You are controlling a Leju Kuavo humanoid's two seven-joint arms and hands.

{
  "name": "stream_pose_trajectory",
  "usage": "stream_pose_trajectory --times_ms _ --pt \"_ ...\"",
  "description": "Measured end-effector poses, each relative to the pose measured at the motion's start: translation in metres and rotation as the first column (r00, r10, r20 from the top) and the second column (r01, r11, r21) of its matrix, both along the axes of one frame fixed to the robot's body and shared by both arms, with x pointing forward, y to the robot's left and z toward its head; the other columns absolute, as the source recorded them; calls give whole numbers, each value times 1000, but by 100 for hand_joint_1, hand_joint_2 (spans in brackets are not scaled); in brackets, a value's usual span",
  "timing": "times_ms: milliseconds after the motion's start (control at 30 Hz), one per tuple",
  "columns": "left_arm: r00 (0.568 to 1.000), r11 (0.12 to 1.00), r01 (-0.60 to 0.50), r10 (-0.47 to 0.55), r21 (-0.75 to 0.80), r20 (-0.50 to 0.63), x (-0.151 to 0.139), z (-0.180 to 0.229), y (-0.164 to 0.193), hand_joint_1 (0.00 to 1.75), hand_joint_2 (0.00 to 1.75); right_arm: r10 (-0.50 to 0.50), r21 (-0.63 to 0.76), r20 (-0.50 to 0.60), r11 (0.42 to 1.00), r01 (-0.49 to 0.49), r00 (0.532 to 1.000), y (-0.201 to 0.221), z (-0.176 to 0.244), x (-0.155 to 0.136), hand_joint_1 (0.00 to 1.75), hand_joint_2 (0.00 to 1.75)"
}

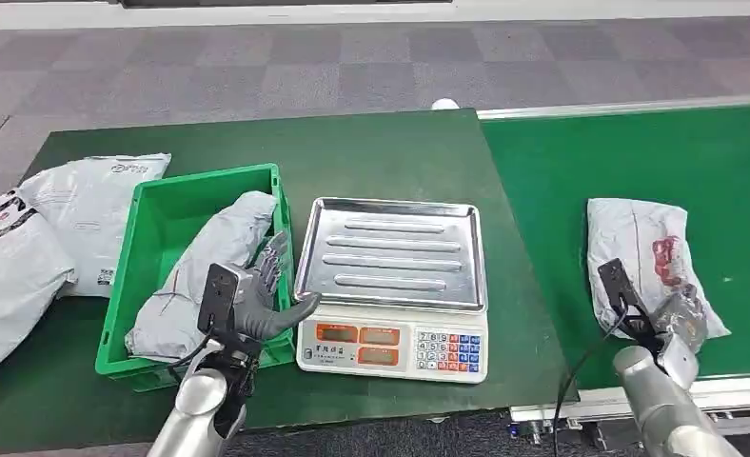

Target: Moved the parcel from conveyor to table for the left to box.

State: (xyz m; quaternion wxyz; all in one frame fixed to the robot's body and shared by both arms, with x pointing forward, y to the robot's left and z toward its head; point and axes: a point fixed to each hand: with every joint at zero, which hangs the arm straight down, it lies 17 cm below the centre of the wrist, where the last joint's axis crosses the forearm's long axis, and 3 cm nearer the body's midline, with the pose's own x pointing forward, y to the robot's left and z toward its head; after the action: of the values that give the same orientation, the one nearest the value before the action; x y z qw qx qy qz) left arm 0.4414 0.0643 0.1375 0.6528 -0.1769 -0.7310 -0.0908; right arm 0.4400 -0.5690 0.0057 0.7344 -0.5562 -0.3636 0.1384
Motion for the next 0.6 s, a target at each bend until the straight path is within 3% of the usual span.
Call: stream_pose_trajectory --times_ms 600 --pt "999 999 33 -34 -42 -21 -11 -1 -16 0 175 -53 -51 -84 998 48 995 -28 -7 -18 0 175"
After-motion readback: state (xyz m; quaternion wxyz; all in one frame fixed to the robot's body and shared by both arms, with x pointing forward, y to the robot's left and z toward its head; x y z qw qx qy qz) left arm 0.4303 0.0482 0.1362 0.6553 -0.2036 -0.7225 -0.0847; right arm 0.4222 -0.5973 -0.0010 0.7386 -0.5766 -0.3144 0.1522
